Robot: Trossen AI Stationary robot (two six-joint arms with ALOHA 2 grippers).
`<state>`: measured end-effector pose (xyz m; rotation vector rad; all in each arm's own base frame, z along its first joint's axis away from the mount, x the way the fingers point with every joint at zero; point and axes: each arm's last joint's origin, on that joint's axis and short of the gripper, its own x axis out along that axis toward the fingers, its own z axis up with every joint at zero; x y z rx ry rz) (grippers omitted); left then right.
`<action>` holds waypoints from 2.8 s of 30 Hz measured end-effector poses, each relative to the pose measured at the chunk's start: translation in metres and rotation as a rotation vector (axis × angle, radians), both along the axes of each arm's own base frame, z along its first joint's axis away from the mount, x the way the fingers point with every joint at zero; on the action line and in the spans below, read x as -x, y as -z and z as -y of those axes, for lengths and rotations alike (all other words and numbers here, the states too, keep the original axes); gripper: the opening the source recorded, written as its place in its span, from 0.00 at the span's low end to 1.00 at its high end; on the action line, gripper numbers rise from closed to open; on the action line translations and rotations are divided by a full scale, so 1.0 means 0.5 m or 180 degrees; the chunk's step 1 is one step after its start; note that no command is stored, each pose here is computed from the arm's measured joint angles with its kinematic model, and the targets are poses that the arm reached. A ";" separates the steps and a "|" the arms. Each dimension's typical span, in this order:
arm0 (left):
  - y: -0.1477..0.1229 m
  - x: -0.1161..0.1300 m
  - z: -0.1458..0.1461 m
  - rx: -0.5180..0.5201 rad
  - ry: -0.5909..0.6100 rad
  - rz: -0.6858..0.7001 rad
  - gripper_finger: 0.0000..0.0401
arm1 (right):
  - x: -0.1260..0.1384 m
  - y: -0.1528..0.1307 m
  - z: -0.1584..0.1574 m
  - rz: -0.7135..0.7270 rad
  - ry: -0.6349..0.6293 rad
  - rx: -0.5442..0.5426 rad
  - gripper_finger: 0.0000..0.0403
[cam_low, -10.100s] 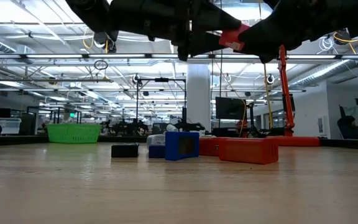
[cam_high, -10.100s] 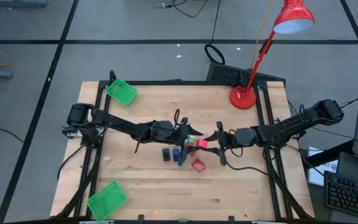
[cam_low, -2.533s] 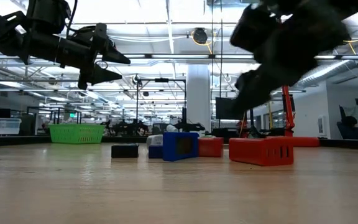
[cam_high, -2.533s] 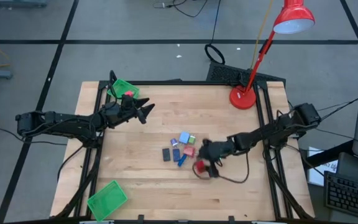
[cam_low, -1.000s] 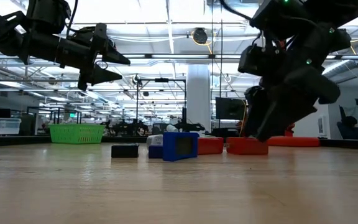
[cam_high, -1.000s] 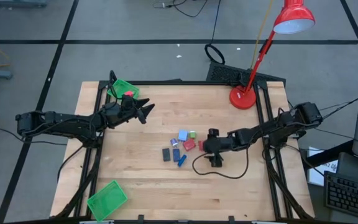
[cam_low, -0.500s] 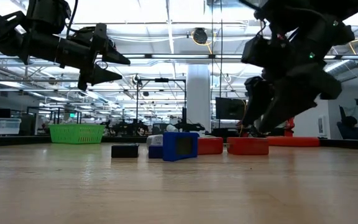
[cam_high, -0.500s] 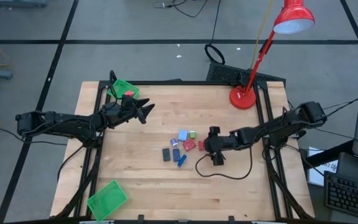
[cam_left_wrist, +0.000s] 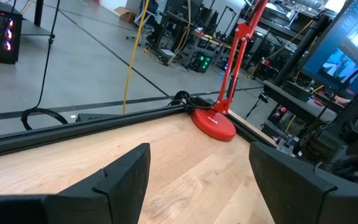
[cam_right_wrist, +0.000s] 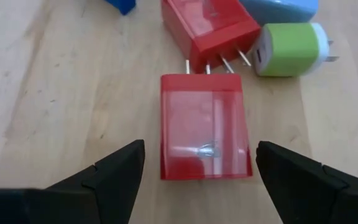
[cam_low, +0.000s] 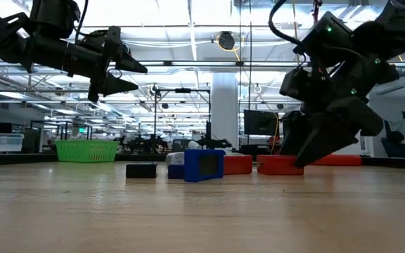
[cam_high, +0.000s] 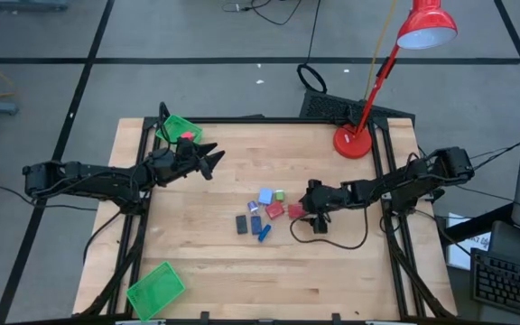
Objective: Pick & Place Office items
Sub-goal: Put the bottom red charger adapter into the top green basket
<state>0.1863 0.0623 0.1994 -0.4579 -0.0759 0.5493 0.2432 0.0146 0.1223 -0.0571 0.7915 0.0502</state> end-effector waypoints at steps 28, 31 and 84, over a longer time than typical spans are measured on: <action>0.000 0.000 0.000 -0.0004 -0.0001 -0.0002 0.68 | 0.028 0.029 -0.001 0.0366 -0.0027 -0.0027 0.54; 0.000 0.000 0.000 -0.0008 -0.0001 -0.0005 0.68 | 0.027 0.032 -0.001 0.0358 -0.0026 -0.0022 0.51; -0.027 -0.361 0.087 -0.0334 0.1044 -0.0684 0.68 | 0.067 -0.125 -0.038 0.0935 0.0587 0.3045 0.52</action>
